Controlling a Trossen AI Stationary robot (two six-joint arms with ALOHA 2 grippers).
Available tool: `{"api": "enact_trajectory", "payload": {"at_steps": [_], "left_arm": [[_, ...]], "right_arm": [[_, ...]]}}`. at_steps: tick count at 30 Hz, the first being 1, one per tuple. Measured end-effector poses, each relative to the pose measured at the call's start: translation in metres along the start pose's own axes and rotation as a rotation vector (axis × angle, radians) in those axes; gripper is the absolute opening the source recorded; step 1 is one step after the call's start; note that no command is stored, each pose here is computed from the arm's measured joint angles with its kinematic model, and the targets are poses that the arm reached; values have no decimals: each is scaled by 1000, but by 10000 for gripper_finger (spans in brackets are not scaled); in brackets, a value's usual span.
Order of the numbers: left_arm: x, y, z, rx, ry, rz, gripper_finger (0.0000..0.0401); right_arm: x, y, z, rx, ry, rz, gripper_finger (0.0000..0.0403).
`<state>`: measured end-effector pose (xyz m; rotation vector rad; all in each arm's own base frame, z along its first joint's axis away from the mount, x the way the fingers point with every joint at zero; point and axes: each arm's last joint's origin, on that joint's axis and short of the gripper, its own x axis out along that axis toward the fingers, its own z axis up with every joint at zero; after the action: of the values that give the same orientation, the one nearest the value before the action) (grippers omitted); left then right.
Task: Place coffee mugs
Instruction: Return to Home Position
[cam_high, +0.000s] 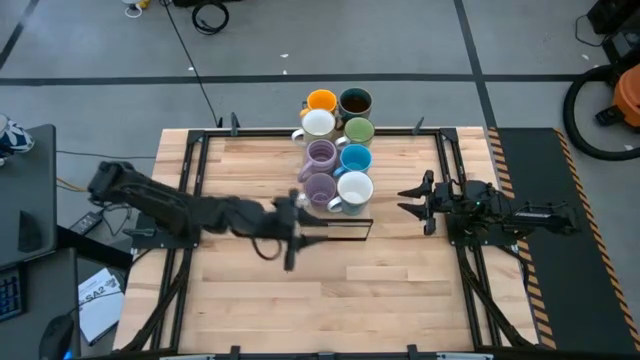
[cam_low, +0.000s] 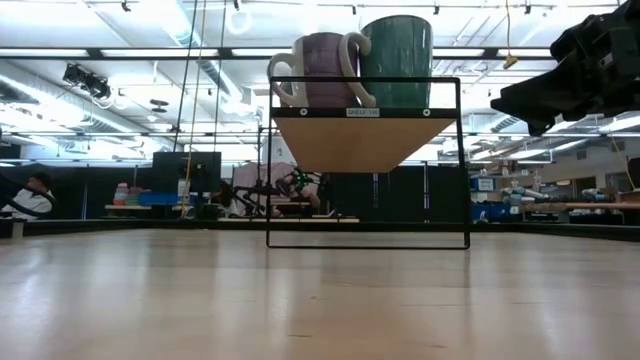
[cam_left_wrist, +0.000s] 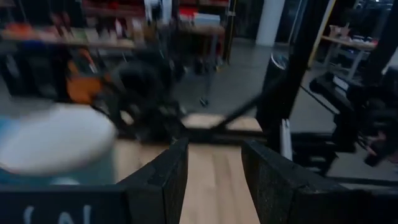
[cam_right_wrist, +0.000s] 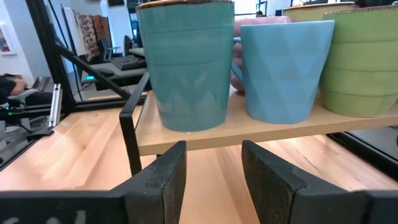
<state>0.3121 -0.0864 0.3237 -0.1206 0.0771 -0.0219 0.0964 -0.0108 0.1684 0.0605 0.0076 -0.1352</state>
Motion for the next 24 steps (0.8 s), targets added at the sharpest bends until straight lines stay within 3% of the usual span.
{"api": "enact_trajectory", "payload": {"at_steps": [6, 10, 16, 24], "left_arm": [[-52, 19, 44, 131, -58, 34, 157], [-93, 28, 60, 141, -40, 47, 157], [-143, 37, 68, 154, 8, 44, 157], [-188, 50, 67, 178, 56, 116, 157]], "right_arm": [[0, 0, 0, 0, 0, 0, 160], [0, 0, 0, 1, 0, 0, 160], [0, 0, 0, 1, 0, 0, 160], [0, 0, 0, 0, 0, 0, 160]]}}
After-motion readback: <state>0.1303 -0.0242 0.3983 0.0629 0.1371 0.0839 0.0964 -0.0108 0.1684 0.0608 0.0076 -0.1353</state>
